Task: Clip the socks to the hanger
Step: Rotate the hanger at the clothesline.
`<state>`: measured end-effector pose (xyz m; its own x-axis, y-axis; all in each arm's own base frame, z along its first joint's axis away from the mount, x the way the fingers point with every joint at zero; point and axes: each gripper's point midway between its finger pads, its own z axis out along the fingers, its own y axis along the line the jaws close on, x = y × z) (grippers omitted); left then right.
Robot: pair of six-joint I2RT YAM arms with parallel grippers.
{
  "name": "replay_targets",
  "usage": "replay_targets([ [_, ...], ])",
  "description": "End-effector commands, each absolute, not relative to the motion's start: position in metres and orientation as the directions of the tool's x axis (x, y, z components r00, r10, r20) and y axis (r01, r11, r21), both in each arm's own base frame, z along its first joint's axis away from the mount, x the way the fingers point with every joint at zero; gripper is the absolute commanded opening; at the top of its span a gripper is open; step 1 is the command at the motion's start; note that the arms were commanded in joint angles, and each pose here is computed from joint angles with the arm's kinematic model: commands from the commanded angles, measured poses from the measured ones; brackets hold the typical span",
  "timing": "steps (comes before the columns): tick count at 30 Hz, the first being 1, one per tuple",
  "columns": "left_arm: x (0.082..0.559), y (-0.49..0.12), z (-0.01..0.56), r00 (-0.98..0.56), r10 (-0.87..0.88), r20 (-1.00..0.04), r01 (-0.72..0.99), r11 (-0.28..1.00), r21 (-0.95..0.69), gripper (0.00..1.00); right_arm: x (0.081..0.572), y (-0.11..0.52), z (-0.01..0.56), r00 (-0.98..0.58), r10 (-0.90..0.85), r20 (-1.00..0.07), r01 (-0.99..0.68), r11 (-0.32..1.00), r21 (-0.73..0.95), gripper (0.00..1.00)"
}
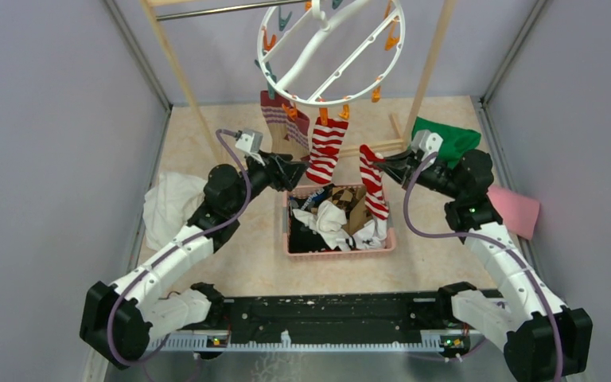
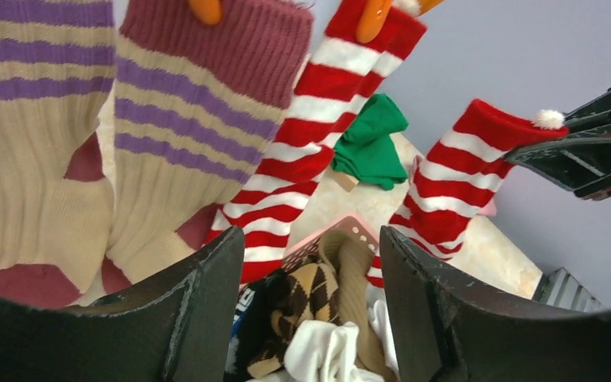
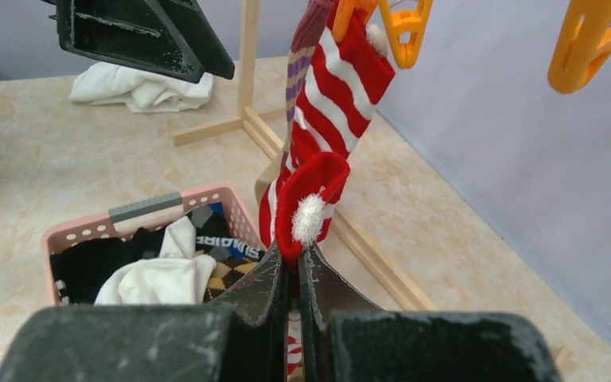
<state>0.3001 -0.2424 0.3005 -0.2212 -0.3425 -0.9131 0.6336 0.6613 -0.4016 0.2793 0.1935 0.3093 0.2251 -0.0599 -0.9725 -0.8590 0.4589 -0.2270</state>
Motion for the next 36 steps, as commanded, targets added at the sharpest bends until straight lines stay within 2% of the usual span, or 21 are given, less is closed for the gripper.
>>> replay_targets([
  [1, 0.285, -0.252, 0.326, -0.122, -0.349, -0.929, 0.777, 0.549, -0.308, 0.67, 0.276, 0.190, 0.317, 0.251, -0.037, -0.967, -0.848, 0.473, -0.238, 0.00],
  [4, 0.287, -0.262, 0.316, -0.107, -0.317, -0.942, 0.811, 0.520, -0.268, 0.65, 0.275, 0.191, 0.315, 0.245, -0.028, -0.969, -0.852, 0.472, -0.229, 0.00],
  [9, 0.310, -0.264, 0.317, -0.026, -0.305, -0.952, 0.796, 0.570, -0.204, 0.67, 0.273, 0.190, 0.313, 0.238, -0.023, -0.971, -0.854, 0.472, -0.220, 0.00],
  [11, 0.320, -0.265, 0.320, 0.004, -0.306, -0.952, 0.785, 0.591, -0.187, 0.70, 0.272, 0.190, 0.313, 0.239, -0.022, -0.971, -0.853, 0.472, -0.221, 0.00],
  [20, 0.358, -0.274, 0.324, 0.050, -0.319, -0.946, 0.751, 0.637, -0.175, 0.71, 0.269, 0.189, 0.312, 0.232, -0.017, -0.973, -0.853, 0.476, -0.212, 0.00],
  [24, 0.365, -0.282, 0.327, 0.044, -0.329, -0.943, 0.766, 0.618, -0.180, 0.68, 0.269, 0.188, 0.311, 0.229, -0.016, -0.973, -0.853, 0.478, -0.209, 0.00],
  [26, 0.366, -0.286, 0.328, 0.042, -0.330, -0.943, 0.775, 0.606, -0.178, 0.59, 0.269, 0.188, 0.311, 0.228, -0.016, -0.974, -0.853, 0.479, -0.207, 0.00],
  [27, 0.366, -0.286, 0.328, 0.041, -0.331, -0.943, 0.776, 0.605, -0.179, 0.50, 0.269, 0.188, 0.311, 0.228, -0.016, -0.974, -0.852, 0.480, -0.207, 0.00],
  [28, 0.367, -0.286, 0.328, 0.041, -0.332, -0.942, 0.775, 0.606, -0.180, 0.36, 0.270, 0.188, 0.310, 0.228, -0.016, -0.974, -0.852, 0.481, -0.207, 0.00],
  [30, 0.367, -0.283, 0.329, 0.046, -0.333, -0.942, 0.767, 0.616, -0.180, 0.18, 0.269, 0.188, 0.310, 0.227, -0.016, -0.974, -0.853, 0.479, -0.207, 0.00],
  [33, 0.367, -0.275, 0.332, 0.061, -0.326, -0.943, 0.747, 0.642, -0.173, 0.02, 0.269, 0.188, 0.310, 0.224, -0.016, -0.974, -0.855, 0.477, -0.204, 0.00],
  [36, 0.368, -0.263, 0.337, 0.078, -0.318, -0.945, 0.732, 0.662, -0.162, 0.00, 0.269, 0.189, 0.309, 0.221, -0.014, -0.975, -0.856, 0.475, -0.201, 0.00],
])
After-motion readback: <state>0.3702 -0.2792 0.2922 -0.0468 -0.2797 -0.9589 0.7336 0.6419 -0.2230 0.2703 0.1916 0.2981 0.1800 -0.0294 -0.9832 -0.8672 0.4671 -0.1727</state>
